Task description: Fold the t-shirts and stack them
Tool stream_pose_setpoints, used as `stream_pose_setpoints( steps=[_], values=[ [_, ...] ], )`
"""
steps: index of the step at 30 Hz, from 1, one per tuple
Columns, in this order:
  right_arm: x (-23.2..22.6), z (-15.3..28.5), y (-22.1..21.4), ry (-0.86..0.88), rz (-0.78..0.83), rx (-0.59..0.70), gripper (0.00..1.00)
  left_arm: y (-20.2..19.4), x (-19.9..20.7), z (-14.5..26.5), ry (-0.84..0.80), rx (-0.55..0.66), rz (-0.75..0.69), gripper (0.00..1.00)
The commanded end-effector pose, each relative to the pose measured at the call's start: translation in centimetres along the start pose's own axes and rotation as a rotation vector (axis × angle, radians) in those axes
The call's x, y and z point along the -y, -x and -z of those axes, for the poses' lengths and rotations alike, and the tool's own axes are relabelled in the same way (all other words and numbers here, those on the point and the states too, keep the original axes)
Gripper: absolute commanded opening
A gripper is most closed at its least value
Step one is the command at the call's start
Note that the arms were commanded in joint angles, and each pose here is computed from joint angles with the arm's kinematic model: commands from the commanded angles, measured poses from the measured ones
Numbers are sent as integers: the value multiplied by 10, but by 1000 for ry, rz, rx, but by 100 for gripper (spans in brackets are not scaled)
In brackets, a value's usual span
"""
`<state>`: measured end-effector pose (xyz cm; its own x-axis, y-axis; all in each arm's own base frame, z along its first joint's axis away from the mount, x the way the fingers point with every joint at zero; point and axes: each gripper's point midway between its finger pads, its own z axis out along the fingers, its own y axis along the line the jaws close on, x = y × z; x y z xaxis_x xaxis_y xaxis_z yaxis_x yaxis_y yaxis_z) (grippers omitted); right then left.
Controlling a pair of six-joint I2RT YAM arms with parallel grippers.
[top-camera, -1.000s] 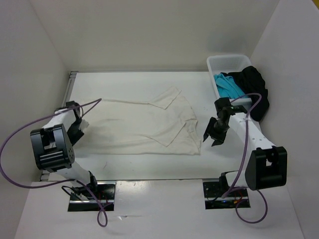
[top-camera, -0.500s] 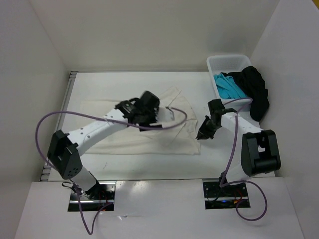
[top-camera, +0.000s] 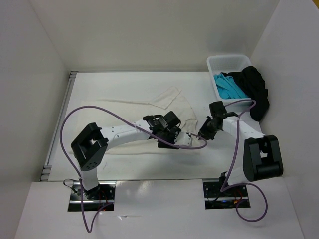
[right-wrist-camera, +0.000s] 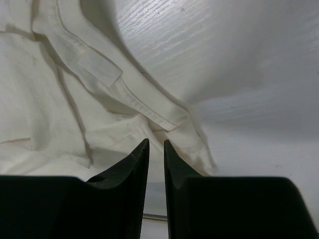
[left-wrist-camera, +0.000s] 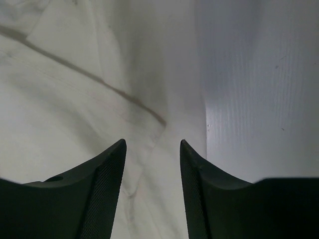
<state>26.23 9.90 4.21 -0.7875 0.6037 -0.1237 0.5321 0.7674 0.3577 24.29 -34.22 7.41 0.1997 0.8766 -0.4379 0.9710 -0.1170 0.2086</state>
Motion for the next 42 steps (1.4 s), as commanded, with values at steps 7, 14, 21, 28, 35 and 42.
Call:
stream_pose_setpoints(
  steps=[7,14,21,28,35,42],
  values=[
    [-8,5,5,37,-6,47,23,-5,18,-27,-55,13,5,36],
    [-7,5,2,43,-5,40,23,-23,15,-41,-26,-51,18,36],
    [-4,4,0,37,-7,34,23,-20,7,-41,15,-46,22,36],
    [-7,4,0,50,-5,33,23,-21,3,-41,38,-54,31,35],
    [-7,2,-2,49,-6,20,23,-23,4,-47,39,-53,53,12],
    [-7,0,-1,49,3,21,23,-24,4,-46,46,-59,62,0]
  ],
)
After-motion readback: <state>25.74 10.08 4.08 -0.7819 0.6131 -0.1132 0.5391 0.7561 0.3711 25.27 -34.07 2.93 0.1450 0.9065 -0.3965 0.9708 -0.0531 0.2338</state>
